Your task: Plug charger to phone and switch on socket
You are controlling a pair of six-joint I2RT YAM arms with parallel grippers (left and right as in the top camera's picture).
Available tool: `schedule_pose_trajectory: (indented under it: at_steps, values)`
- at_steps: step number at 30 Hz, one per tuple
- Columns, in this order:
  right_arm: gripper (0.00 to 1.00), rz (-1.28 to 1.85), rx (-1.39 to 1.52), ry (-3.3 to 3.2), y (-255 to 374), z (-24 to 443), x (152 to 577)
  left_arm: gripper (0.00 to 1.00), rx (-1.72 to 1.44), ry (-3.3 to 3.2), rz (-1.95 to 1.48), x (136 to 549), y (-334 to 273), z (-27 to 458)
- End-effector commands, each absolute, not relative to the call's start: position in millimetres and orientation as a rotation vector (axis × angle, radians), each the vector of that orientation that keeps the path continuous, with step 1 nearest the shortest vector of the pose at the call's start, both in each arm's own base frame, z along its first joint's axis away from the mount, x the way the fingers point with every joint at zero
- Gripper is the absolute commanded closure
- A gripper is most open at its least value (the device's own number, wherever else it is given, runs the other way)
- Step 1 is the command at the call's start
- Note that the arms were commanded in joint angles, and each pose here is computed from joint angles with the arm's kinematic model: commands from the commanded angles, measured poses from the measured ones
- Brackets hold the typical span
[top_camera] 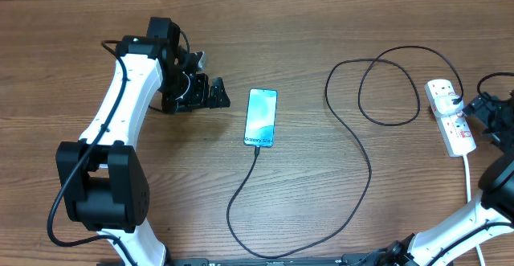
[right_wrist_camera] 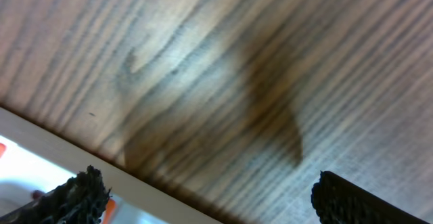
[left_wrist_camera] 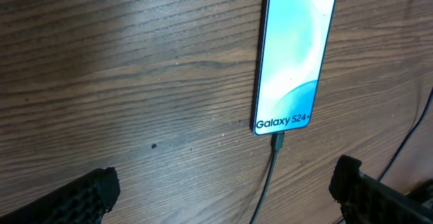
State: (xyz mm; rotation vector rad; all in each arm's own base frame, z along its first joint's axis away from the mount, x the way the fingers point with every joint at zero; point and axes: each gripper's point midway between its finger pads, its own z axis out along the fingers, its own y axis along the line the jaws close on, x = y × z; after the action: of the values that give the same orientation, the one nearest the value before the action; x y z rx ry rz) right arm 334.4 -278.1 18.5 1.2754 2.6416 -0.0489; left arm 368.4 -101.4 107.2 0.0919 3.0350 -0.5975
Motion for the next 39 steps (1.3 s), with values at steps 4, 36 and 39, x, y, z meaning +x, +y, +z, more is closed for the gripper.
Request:
schedule_pose_trajectory:
  at_steps: [4, 36, 39]
  values:
    - [0.02, 0.039, 1.268, 2.662, -268.6, 9.5, 335.8, 0.0, 0.087, 3.014, -0.593, 368.6, -103.2, 116.0]
    - [0.05, 0.14, 1.275, 2.764, -235.8, -11.2, 317.3, 0.0, 0.087, 3.013, -0.593, 368.7, -103.2, 116.0]
    - [0.05, 0.141, 1.244, 2.782, -231.5, -11.3, 319.5, 0.0, 0.087, 3.013, -0.593, 368.7, -103.2, 116.0]
